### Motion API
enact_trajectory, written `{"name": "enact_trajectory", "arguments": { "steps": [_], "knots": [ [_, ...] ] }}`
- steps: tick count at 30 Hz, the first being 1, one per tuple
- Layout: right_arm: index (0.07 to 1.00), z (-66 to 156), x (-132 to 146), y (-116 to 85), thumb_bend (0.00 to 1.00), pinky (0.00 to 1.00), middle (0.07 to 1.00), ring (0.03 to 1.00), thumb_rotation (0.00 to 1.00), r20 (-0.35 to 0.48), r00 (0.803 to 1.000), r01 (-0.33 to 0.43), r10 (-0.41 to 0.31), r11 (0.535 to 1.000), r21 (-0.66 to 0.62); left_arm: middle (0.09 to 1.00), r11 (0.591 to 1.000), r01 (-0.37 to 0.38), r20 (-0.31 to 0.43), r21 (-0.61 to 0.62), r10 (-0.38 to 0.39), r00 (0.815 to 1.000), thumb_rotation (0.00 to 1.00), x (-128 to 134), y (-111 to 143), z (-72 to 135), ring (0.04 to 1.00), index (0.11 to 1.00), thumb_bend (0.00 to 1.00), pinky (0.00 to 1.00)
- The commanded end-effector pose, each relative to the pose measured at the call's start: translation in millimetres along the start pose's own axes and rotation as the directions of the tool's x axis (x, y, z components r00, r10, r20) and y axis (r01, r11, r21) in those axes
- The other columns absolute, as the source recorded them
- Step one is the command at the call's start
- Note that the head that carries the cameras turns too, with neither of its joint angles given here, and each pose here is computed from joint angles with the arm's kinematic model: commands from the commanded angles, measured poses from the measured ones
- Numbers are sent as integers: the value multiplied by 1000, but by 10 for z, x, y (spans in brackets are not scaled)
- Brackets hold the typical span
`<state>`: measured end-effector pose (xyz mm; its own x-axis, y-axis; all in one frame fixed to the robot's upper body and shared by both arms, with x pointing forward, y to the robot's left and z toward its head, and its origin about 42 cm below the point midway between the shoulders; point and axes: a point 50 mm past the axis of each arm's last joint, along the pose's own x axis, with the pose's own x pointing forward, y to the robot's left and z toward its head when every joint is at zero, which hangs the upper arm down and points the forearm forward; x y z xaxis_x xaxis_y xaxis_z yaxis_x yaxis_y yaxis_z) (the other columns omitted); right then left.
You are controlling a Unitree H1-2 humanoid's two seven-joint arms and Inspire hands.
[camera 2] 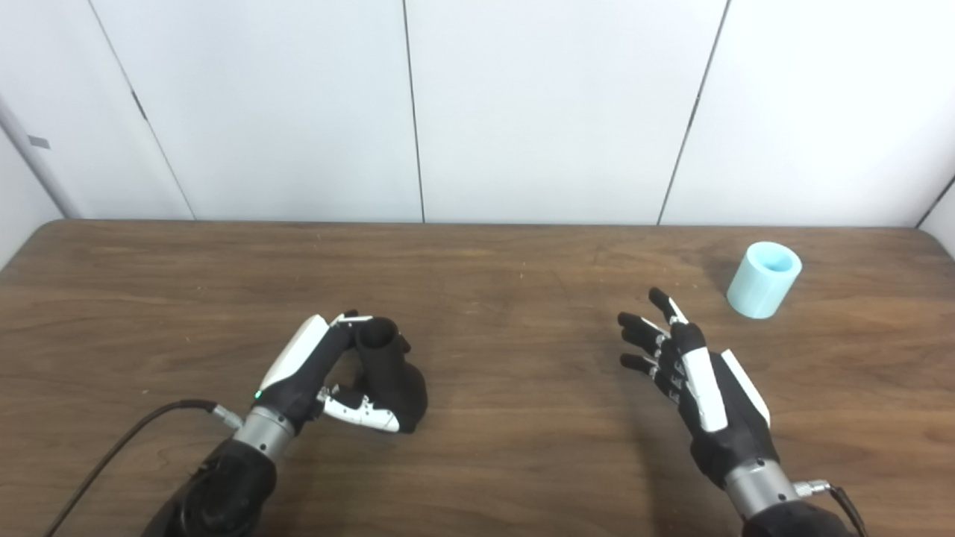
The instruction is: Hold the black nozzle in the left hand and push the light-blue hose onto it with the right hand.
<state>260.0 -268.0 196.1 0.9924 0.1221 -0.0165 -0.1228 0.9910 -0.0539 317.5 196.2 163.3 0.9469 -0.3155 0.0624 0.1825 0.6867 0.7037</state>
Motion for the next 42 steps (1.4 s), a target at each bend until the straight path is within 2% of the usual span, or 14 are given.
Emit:
{"name": "enact_trajectory", "arguments": {
  "steps": [1,10,14,20,23,24,26,30,32,34,38,41,42],
  "knots": [
    [998,178,46,-12,598,804,864,892,1000,73,997,0,0,1000,-11,491,1000,15,29,19,-15,999,0,-23,-55,112,448,488,503,1000],
    [997,255,59,-48,610,799,863,889,1000,97,995,10,-8,1000,-21,501,994,95,65,59,-99,993,0,-79,-308,304,427,491,503,1000],
    [996,297,78,-67,618,793,863,883,1000,112,994,19,-16,1000,-22,471,990,115,88,80,-122,989,0,-96,-361,324,502,487,501,1000],
    [989,392,81,-134,620,800,859,876,1000,143,989,35,-31,999,-27,469,986,142,81,81,-149,986,0,-129,-428,338,519,482,500,1000],
    [976,503,128,-209,574,814,859,872,1000,176,984,50,-41,998,-48,469,985,148,77,83,-155,985,0,-149,-429,329,522,480,500,1000],
    [969,537,152,-240,538,810,861,869,966,185,982,57,-45,997,-58,469,985,149,77,83,-155,985,0,-154,-429,322,522,480,500,1000],
    [955,595,195,-310,507,796,862,866,829,197,979,77,-58,993,-89,469,986,148,79,79,-154,985,0,-161,-433,306,523,480,500,1000],
    [880,715,276,-428,593,744,842,848,522,224,970,142,-98,972,-189,463,988,144,81,63,-148,986,0,-182,-461,261,526,485,499,1000],
    [833,776,330,-491,646,688,830,825,402,239,963,188,-126,948,-258,462,988,144,80,59,-148,986,0,-196,-473,236,529,488,499,1000],
    [800,847,415,-568,686,650,816,796,337,257,954,238,-151,905,-352,462,988,144,80,56,-148,986,0,-212,-471,210,530,488,499,1000],
    [772,981,607,-740,724,708,802,775,261,288,940,314,-183,793,-522,469,988,141,83,59,-146,986,0,-234,-439,148,530,481,499,1000],
    [771,1083,756,-841,745,699,808,790,212,298,933,353,-202,677,-646,470,988,139,85,63,-144,986,0,-255,-412,96,528,480,499,1000],
    [772,1126,814,-871,749,699,809,793,208,303,931,362,-202,611,-704,470,988,139,86,67,-145,986,0,-263,-407,81,528,480,499,1000]
  ]
}}
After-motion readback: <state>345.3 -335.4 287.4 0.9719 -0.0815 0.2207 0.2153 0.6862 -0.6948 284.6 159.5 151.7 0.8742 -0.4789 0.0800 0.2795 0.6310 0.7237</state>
